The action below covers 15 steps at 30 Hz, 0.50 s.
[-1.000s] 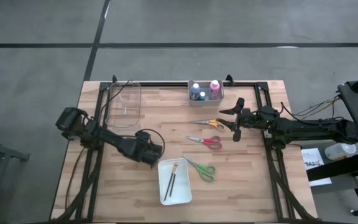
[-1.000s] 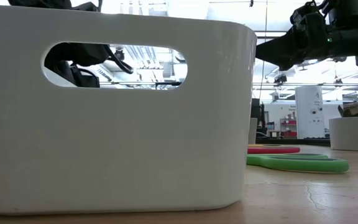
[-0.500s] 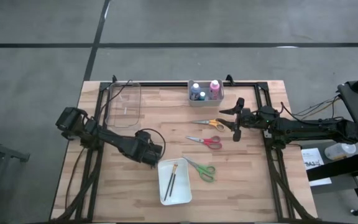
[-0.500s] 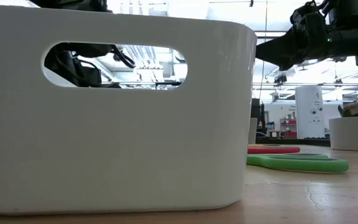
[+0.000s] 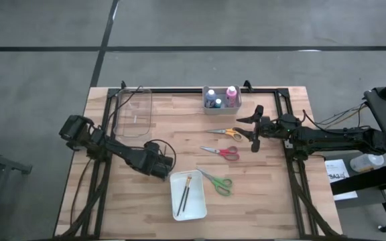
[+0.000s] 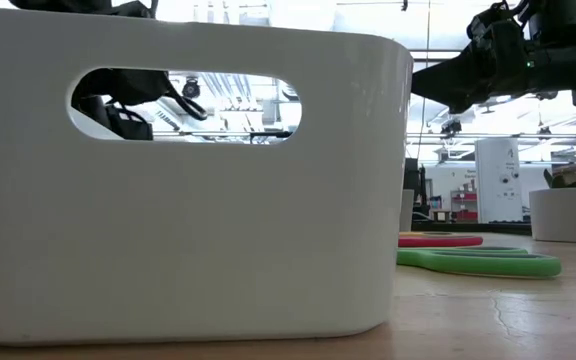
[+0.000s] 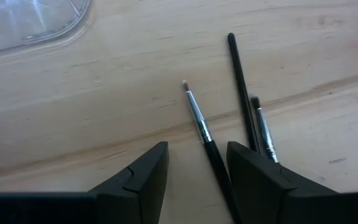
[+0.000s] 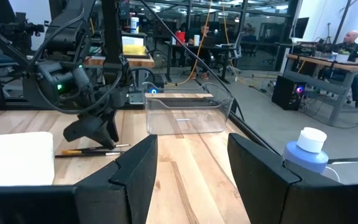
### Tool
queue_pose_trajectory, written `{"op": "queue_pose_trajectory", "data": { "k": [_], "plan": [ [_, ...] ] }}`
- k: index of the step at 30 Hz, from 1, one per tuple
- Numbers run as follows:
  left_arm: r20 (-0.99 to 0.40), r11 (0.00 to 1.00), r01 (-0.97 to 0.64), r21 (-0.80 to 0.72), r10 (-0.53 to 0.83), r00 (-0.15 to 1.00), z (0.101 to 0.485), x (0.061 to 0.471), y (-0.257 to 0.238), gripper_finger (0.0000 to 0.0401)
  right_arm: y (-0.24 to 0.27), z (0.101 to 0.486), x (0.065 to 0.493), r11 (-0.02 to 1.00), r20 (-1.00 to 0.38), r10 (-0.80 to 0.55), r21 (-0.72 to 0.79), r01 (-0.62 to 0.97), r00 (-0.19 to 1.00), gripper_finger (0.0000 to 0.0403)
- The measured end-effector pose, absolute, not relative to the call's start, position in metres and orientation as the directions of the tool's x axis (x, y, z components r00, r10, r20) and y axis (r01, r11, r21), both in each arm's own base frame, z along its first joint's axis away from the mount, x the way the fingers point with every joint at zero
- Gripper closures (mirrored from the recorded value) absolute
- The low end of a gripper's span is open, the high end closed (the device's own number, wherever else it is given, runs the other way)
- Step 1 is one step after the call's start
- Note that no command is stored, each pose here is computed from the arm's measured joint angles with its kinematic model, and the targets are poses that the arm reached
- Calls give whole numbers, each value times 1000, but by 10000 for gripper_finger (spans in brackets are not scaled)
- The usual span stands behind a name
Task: Pick & Place Paint Supplies
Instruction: Put the left silver liner brush into the gray bin
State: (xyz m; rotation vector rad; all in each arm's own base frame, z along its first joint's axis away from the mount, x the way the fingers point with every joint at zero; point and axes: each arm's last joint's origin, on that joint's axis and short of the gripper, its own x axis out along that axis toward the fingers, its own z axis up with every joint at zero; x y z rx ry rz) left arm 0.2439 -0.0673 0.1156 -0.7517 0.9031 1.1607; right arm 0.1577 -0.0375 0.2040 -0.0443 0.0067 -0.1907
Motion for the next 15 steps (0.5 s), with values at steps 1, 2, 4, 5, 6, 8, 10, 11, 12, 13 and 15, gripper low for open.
{"op": "queue_pose_trajectory", "data": {
  "k": [1,2,4,5,6,8,10,11,12,13,15],
  "plan": [
    [-890,243,-969,-41,431,146,115,244,-67,227,-37,204,158,981,-2,-190,-45,189,982,209],
    [-890,243,-969,-42,431,147,115,244,-67,227,-37,204,158,981,-3,-190,-45,189,982,209],
    [-891,243,-969,-43,430,147,115,244,-67,227,-37,204,158,981,-2,-190,-45,189,982,209],
    [-891,243,-969,-44,429,148,115,244,-67,227,-37,204,158,981,-3,-190,-45,189,982,209],
    [-892,243,-969,-45,428,148,115,244,-67,227,-37,204,158,981,-2,-190,-45,189,982,209],
    [-894,242,-969,-45,424,147,115,244,-67,231,-37,204,158,981,-2,-190,-45,189,982,209],
    [-897,241,-969,-43,418,144,115,244,-68,242,-37,204,158,981,-3,-190,-45,189,982,209],
    [-899,242,-969,-44,413,143,115,244,-68,250,-37,204,158,981,-2,-190,-45,189,982,209],
    [-901,241,-969,-45,409,143,115,244,-68,259,-37,204,158,981,-2,-190,-45,189,982,209],
    [-904,240,-970,-47,404,144,115,244,-68,269,-37,204,158,981,-2,-190,-45,189,982,209],
    [-907,240,-970,-51,396,145,115,245,-68,288,-37,204,158,981,-3,-190,-45,189,982,209]
  ]
}}
